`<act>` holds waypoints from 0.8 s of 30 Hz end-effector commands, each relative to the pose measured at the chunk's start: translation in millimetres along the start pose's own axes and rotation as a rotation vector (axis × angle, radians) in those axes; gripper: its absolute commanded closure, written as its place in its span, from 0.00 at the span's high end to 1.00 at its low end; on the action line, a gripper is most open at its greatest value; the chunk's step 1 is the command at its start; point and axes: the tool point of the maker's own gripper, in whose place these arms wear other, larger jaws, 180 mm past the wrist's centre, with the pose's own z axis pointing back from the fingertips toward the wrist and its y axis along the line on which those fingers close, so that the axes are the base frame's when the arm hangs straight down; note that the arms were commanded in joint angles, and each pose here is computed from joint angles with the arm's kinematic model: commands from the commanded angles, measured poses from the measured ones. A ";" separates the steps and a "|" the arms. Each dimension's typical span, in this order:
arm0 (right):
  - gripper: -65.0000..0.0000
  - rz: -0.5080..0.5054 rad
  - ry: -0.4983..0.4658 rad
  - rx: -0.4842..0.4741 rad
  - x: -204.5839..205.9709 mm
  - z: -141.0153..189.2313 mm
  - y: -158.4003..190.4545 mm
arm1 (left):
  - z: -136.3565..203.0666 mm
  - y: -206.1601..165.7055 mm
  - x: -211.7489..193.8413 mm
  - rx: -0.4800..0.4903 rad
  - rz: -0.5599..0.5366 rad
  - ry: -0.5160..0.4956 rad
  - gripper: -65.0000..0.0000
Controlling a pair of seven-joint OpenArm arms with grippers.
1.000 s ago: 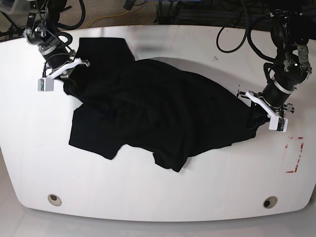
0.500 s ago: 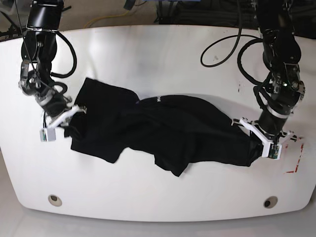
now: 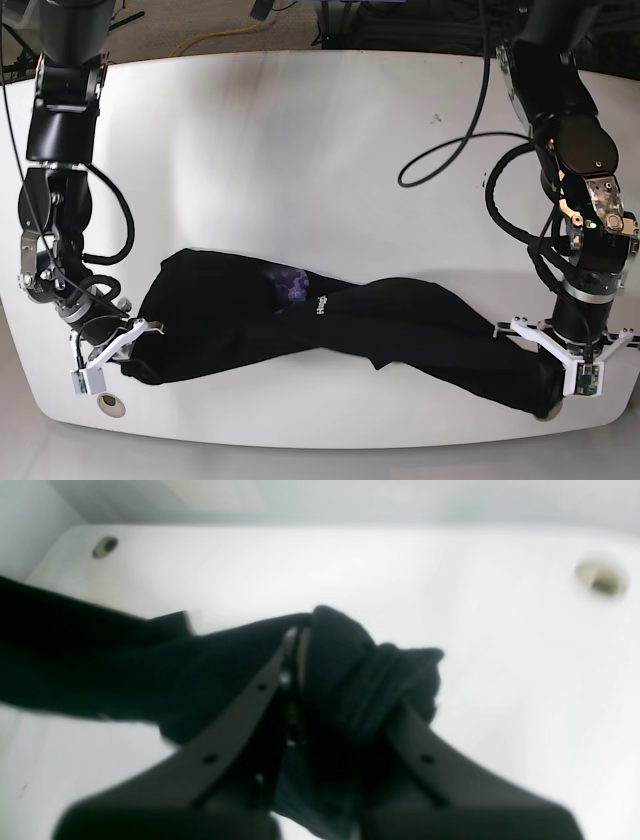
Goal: Fold the T-shirt properly
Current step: 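Lift the shirt with both grippers and swing it toward the table edge, then pull the held shirt back across the table with both grippers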
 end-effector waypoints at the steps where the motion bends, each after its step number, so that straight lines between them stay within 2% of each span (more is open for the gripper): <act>1: 0.00 0.078 -0.099 0.002 56.3 8.5 -1.1 | -0.4 16.1 35.3 0.059 -0.032 -0.094 0.00; 10: 0.00 0.267 -0.166 -0.001 144.2 20.3 15.0 | 2.0 52.9 109.1 0.166 -0.073 -0.247 0.01; 14: 0.00 0.336 -0.216 -0.013 190.2 34.4 24.5 | 9.5 79.1 139.0 0.227 -0.112 -0.283 0.01; 18: 0.00 0.370 -0.267 -0.020 220.4 54.4 28.3 | 12.9 87.6 151.1 0.245 -0.127 -0.303 0.01; 23: 0.00 0.342 -0.267 -0.004 222.3 70.4 21.5 | 14.1 90.9 148.2 0.248 -0.149 -0.292 0.01; 24: 0.00 0.325 -0.245 0.000 212.4 69.4 17.0 | 11.8 87.0 137.6 0.236 -0.156 -0.265 0.01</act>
